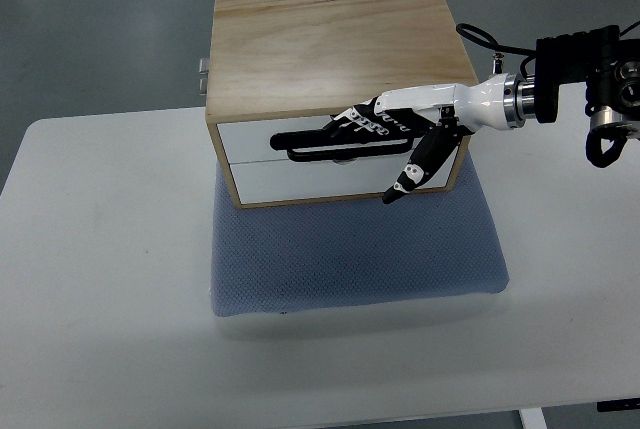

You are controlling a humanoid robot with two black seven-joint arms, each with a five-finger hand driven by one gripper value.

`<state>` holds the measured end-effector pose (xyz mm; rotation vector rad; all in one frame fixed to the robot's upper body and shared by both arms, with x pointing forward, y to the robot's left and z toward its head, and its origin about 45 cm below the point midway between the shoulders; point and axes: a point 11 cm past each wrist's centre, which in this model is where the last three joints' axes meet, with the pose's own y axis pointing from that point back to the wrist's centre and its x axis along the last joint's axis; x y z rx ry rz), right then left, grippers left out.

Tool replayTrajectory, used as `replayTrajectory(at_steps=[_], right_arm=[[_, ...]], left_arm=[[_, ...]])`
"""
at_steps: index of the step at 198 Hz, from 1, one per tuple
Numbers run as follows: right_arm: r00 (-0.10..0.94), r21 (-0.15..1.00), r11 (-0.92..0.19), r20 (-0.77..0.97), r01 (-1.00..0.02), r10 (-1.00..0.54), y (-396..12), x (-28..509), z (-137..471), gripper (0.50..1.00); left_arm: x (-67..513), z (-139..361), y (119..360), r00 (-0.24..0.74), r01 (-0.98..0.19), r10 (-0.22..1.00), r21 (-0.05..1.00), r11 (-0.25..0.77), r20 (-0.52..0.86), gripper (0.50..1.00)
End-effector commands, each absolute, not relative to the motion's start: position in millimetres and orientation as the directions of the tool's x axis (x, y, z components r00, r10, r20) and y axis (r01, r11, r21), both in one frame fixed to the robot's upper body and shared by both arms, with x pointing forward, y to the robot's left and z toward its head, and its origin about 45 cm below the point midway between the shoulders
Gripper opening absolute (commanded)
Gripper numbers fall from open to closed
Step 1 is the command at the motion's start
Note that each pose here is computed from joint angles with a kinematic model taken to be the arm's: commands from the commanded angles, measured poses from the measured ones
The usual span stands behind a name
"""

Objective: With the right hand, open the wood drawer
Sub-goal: 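Hook the right hand fingers around the upper drawer's black handle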

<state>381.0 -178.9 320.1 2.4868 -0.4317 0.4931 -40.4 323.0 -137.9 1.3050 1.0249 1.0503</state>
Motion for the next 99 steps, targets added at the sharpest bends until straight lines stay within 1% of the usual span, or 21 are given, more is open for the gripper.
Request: replayTrajectory(at_steps=[1,27,99], right_arm=[[0.879,0.468,-0.785,0.435,-0.407,-0.196,-179.9,382.1,318.9,0.944],[0.882,0.497,-0.764,0.429,-0.411,-0.195,-180.0,383.5,311.1,0.944],[0.885,0.508,-0.757,0.421,-0.412,-0.199,-181.9,383.4,305.4,0.944]], left_arm=[[-40.5,-137.9,322.9,0.226,-0.014,0.974,1.0,-0.006,0.009,1.0],[-40.5,-137.9,322.6,0.228,-0.014,0.974,1.0,-0.006,0.009,1.0],[-40.6,-137.9,321.9,0.228,-0.014,0.974,1.0,-0.003,0.006,1.0]])
